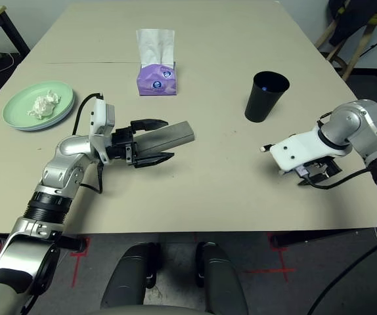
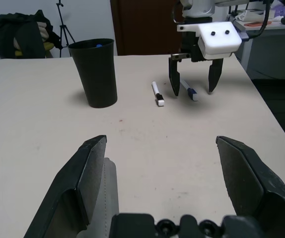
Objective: Organize and tidy the items on the table.
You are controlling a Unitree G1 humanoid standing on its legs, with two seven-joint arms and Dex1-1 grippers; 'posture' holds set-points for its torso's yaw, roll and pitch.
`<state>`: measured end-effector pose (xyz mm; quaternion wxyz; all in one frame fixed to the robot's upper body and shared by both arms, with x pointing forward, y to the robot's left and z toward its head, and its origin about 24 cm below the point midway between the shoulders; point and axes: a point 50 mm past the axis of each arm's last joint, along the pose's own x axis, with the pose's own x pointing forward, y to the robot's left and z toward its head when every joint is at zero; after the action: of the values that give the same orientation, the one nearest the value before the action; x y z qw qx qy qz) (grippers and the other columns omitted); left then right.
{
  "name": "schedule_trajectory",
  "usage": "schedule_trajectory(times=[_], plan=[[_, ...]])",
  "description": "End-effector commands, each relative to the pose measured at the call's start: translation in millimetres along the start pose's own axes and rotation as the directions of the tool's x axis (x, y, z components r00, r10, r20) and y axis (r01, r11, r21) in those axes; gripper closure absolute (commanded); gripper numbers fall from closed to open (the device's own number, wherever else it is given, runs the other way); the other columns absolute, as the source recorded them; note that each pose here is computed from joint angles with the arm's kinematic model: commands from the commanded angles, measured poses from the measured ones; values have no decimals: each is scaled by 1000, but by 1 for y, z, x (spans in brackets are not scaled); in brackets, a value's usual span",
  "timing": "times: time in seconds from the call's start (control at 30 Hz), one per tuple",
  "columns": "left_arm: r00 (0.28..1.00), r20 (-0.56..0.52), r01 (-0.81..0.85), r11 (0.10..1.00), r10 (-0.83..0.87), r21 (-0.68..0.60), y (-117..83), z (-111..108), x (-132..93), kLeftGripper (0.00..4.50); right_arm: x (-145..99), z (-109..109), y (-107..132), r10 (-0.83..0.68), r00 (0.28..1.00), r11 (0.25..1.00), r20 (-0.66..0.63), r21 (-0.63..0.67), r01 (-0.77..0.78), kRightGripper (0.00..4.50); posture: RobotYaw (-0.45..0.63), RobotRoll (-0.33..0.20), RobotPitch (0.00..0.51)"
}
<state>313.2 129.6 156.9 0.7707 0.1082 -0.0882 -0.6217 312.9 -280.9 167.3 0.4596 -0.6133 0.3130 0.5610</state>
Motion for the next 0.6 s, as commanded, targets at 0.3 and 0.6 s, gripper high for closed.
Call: schedule_trajectory(times=[0.3, 0.6], plan=[[1000, -17, 7, 1000, -6, 4, -2, -2, -1, 0, -2, 2, 3, 16, 1000, 1000, -11, -6, -17, 3160, 113, 0, 165], [1000, -17, 9, 1000, -8, 7, -2, -3, 0, 0, -23, 15, -8, -35, 996, 997, 88, 71, 29, 4223, 109, 0, 143]])
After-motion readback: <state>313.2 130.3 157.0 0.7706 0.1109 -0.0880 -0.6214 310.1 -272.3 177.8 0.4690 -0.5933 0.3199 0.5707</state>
